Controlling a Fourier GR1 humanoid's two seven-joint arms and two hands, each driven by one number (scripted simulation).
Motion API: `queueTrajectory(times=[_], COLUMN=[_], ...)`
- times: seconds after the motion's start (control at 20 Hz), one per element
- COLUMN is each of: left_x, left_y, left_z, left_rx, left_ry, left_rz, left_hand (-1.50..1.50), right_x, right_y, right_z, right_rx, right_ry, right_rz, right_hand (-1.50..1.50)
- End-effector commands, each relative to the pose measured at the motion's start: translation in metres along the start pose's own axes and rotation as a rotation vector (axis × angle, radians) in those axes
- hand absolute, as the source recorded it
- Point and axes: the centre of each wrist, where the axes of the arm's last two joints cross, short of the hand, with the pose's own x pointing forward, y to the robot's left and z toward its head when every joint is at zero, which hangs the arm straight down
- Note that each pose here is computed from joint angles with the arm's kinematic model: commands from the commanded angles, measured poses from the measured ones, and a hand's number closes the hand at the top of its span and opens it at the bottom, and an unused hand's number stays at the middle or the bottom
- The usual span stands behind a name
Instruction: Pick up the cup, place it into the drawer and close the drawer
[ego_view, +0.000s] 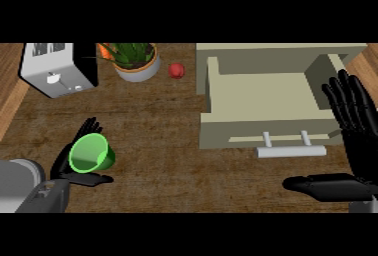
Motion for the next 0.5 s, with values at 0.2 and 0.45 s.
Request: queueTrajectory(times=[0.2,0.45], left_x=[-0.004,0.004], left_y=[-0.018,-0.009], left_z=[-0.010,-0.015], left_rx=[-0.139,-0.211], left_ry=[-0.146,-0.134], left_rz=[0.232,0.313], left_hand=[-1.50,1.50], right_x=[0.000,-0.010], right_y=[-0.003,-0.009], right_z=[-0.001,0.004], right_rx=[-0.004,-0.003], right_ry=[0.009,0.025], right_rz=[-0.015,0.005], right_hand=[-1.50,-1.50])
